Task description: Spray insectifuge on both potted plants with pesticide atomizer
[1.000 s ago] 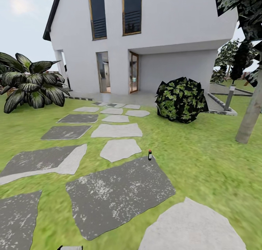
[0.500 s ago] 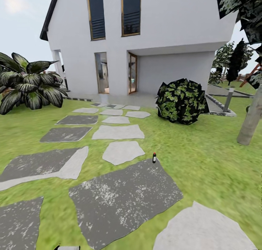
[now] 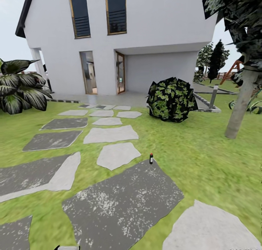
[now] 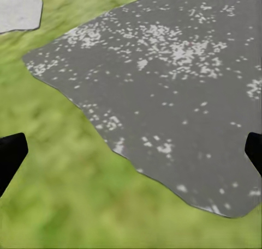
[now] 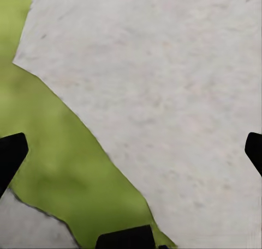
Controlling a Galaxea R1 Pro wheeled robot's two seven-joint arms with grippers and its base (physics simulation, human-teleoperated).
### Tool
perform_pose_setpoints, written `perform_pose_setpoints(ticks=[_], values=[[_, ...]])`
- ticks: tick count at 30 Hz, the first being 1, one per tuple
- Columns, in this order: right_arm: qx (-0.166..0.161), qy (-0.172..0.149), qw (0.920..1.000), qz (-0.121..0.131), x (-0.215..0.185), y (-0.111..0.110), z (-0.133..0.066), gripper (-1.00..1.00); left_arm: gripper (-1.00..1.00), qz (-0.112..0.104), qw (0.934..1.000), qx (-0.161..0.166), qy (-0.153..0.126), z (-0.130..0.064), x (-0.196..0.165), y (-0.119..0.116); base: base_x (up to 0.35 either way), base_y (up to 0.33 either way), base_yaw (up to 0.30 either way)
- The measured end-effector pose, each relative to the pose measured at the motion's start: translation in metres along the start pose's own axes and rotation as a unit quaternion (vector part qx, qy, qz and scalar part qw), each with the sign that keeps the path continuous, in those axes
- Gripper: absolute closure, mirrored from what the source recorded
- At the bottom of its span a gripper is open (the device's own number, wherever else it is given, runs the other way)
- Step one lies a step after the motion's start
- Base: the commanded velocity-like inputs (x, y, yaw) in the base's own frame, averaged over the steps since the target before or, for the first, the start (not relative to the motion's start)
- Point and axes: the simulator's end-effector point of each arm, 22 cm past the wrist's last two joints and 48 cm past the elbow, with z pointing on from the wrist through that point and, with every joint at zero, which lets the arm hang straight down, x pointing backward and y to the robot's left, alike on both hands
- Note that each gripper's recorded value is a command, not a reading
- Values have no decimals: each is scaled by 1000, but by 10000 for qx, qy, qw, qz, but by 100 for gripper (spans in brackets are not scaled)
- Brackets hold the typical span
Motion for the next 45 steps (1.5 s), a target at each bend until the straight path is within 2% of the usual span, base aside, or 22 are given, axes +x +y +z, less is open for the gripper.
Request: perform_pose_setpoints(ticks=[6, 10, 17, 25, 26, 29, 32, 34, 38, 42, 43, 45], values=[[-7, -25, 10000, 3, -2, 0, 0, -100, -100, 18, 10000, -26, -38, 0, -3, 5, 146, 281, -229], [-15, -42, 10000, 5, -3, 0, 0, -100, -100, 18, 9999, -29, -162, 5, -17, 6, 146, 286, -230], [-23, -91, 10000, -28, -8, 2, -1, -100, -100, 8, 9970, -90, -767, 35, -99, 13, 148, 309, -230], [-16, -127, 9999, -17, -11, 2, -1, -100, -100, -2, 9958, -98, -913, 39, -118, 14, 147, 316, -222], [-6, -135, 9999, -4, -12, 0, -1, -100, -100, -2, 9939, -99, -1098, 41, -137, 14, 147, 316, -182], [6, -143, 9999, 3, -13, -1, -1, -100, -100, -7, 9898, -99, -1423, 41, -170, 14, 147, 316, -154], [19, -152, 9999, 8, -14, -3, -1, -100, -100, -32, 9872, -83, -1592, 40, -187, 10, 147, 316, -111], [17, -329, 9995, 11, -33, -3, -1, -100, -100, -62, 9853, -62, -1703, 39, -199, 5, 147, 316, -91], [-7, -1108, 9938, 15, -118, -1, -14, -100, -100, -98, 9798, -58, -1999, 45, -242, 4, 146, 316, -83], [-27, -1280, 9918, -19, -176, 1, -35, -100, -100, -111, 9785, -59, -2057, 48, -257, 4, 141, 317, -80], [-45, -1363, 9907, -29, -203, 3, -50, -100, -100, -111, 9786, -52, -2056, 49, -258, 3, 135, 318, -101], [-55, -1458, 9893, -30, -219, 3, -59, -100, -100, -108, 9787, -47, -2049, 49, -258, 3, 127, 319, -130]])
